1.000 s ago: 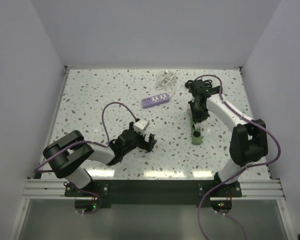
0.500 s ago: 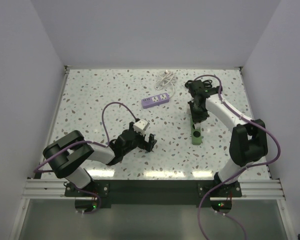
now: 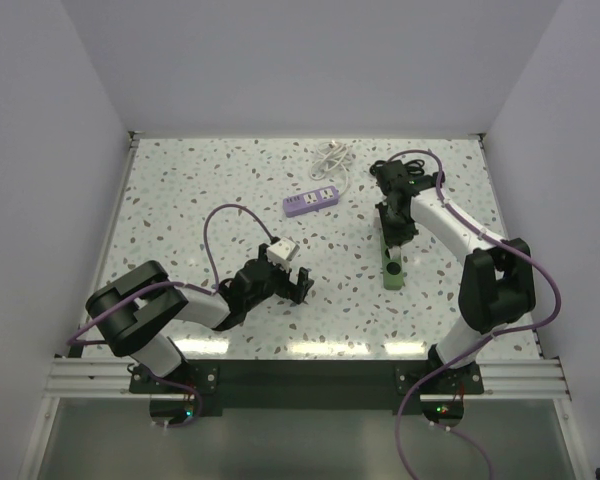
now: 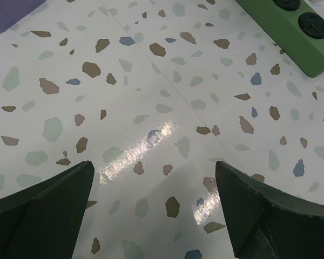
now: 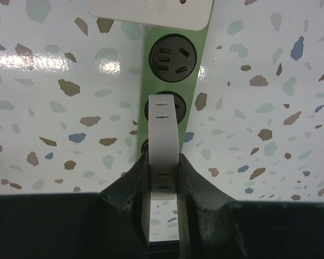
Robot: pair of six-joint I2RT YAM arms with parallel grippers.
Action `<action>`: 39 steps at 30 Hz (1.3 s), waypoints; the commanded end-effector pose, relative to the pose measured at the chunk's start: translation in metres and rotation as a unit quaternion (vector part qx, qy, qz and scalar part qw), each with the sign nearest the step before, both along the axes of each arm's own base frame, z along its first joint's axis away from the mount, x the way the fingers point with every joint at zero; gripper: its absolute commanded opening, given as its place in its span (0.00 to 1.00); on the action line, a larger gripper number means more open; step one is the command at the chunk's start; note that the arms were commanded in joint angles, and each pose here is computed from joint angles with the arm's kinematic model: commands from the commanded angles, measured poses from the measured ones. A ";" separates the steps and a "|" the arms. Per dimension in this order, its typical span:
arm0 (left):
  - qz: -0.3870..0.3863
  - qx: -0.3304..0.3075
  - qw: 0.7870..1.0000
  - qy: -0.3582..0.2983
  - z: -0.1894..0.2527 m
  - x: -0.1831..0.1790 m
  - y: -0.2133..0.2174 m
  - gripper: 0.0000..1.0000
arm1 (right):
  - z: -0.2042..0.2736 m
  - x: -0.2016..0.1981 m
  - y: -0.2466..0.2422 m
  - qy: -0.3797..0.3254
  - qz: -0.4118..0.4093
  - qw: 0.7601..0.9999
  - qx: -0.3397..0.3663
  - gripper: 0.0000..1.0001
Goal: Insert the plug
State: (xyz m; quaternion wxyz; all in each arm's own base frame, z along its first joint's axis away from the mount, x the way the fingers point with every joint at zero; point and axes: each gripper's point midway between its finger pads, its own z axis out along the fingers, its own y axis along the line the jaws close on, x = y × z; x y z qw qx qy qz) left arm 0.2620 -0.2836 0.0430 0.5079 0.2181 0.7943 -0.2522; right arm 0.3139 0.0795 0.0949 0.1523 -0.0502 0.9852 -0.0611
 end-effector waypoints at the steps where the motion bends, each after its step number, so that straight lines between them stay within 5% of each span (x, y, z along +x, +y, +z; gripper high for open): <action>1: 0.005 -0.018 1.000 -0.003 0.009 0.005 -0.005 1.00 | 0.011 0.000 -0.001 -0.012 -0.007 1.000 -0.002 0.00; 39: 0.008 -0.015 1.000 -0.004 0.010 0.006 -0.004 1.00 | -0.008 -0.005 -0.004 0.007 -0.003 1.000 -0.013 0.00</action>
